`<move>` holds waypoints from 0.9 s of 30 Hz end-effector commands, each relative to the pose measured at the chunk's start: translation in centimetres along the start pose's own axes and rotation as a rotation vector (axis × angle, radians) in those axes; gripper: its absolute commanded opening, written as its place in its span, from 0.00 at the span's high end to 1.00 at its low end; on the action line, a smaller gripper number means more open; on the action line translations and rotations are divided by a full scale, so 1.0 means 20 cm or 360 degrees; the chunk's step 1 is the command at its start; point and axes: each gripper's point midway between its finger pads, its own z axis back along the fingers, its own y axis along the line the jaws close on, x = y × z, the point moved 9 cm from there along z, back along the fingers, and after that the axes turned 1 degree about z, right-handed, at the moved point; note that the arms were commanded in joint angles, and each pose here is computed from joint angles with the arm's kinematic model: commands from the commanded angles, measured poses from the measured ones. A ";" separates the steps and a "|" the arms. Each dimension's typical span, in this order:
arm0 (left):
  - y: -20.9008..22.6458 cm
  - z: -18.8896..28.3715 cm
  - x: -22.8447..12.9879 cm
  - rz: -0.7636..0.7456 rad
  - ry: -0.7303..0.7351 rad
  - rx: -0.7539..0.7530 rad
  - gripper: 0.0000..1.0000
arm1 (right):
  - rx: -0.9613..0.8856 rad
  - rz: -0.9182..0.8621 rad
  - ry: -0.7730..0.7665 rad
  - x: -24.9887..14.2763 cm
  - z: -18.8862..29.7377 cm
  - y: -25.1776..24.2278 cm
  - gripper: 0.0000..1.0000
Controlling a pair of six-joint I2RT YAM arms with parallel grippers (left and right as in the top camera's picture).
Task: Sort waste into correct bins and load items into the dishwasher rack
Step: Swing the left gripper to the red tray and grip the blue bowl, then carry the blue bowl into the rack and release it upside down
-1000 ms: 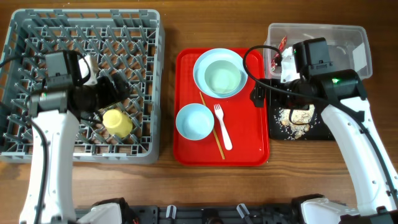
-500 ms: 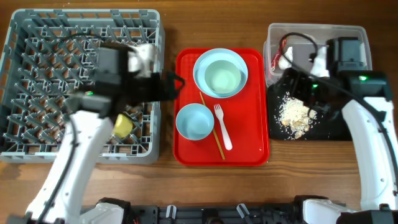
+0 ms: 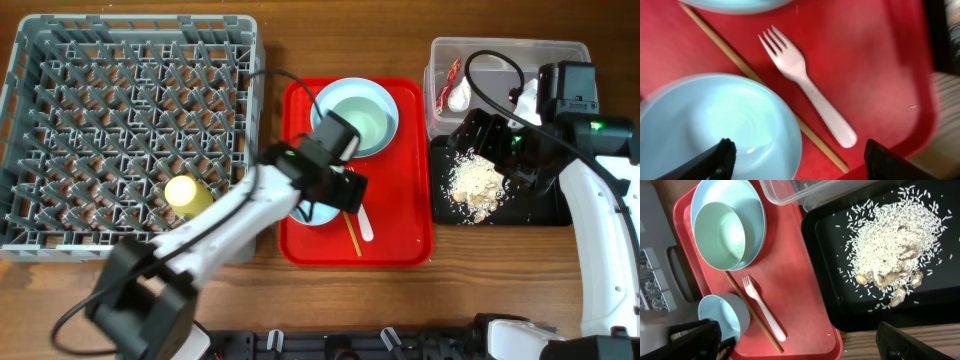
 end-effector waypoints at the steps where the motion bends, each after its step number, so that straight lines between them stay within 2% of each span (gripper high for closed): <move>1: -0.03 -0.14 -0.04 -0.0063 0.0110 0.0109 0.32 | 0.0037 0.0002 -0.0035 0.00 0.05 0.02 0.00; 3: -0.03 -0.19 -0.07 -0.0075 0.0165 0.0140 0.42 | 0.0036 0.0001 -0.0033 0.00 0.05 0.02 0.00; 6: -0.02 -0.24 -0.09 -0.0076 0.0220 0.0191 0.52 | 0.0036 0.0001 -0.0032 0.00 0.05 0.02 0.00; 10: -0.01 -0.24 -0.09 -0.0077 0.0222 0.0212 0.70 | 0.0036 0.0000 -0.0032 0.00 0.05 0.02 0.00; 12: -0.01 -0.24 -0.09 -0.0079 0.0217 0.0224 0.75 | 0.0036 0.0000 -0.0030 0.00 0.05 0.02 0.00; 17: 0.00 -0.24 -0.09 -0.0066 0.0217 0.0229 0.96 | 0.0032 -0.0002 -0.0022 -0.01 0.05 0.02 0.00; 27: -0.02 -0.18 -0.08 -0.0068 0.0164 0.0208 0.96 | 0.0026 -0.0007 -0.0007 -0.01 0.05 0.01 0.00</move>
